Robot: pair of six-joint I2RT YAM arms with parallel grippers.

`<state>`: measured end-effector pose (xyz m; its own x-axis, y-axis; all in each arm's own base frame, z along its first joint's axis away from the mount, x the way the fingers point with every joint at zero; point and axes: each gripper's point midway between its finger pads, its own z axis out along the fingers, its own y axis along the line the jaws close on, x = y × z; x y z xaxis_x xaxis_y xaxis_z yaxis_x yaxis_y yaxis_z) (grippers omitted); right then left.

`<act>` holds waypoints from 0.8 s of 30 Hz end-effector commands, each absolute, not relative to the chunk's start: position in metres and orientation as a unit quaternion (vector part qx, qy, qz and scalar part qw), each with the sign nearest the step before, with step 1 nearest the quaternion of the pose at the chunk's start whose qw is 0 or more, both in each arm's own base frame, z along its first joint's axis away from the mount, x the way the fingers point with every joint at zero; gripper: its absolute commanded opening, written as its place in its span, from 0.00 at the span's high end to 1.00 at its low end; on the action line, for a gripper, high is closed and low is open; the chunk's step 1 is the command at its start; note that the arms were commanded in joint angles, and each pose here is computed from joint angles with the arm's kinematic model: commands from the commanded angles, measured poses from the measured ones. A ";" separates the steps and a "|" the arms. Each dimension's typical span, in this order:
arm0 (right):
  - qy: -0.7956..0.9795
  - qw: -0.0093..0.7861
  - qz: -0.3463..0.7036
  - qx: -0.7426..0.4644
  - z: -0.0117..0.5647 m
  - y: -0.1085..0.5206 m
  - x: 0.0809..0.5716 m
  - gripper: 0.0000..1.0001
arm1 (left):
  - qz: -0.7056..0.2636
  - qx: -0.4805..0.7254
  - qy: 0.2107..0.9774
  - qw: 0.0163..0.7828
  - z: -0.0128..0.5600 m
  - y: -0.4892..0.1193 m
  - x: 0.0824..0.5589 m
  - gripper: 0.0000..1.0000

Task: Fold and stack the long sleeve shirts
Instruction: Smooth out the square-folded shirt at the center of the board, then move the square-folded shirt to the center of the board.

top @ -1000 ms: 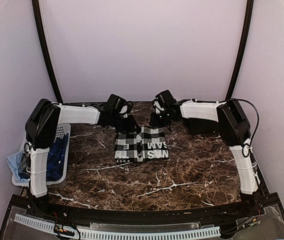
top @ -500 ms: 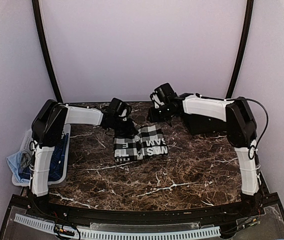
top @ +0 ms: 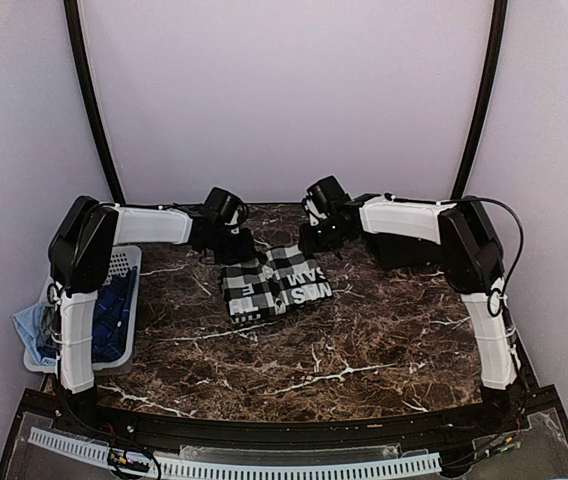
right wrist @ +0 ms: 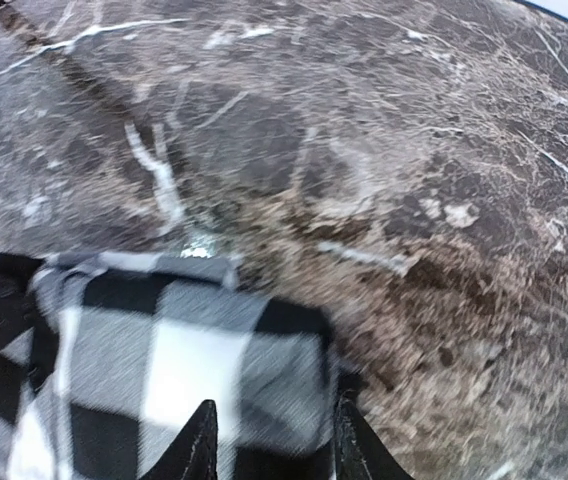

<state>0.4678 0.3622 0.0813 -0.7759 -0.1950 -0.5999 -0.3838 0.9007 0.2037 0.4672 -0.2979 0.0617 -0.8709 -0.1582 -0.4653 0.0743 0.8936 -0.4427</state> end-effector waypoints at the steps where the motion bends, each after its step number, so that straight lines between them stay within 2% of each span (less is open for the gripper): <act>1: 0.932 0.289 0.158 -0.155 0.066 0.366 0.487 0.63 | -0.209 -0.041 0.939 0.268 0.075 -0.271 0.463 0.77; 12: 0.945 0.263 0.144 -0.131 0.036 0.361 0.499 0.60 | -0.171 -0.085 0.947 0.259 0.046 -0.223 0.465 0.77; 24: 0.955 0.239 0.141 -0.101 0.034 0.330 0.454 0.59 | -0.234 -0.045 0.945 0.225 0.032 -0.252 0.449 0.78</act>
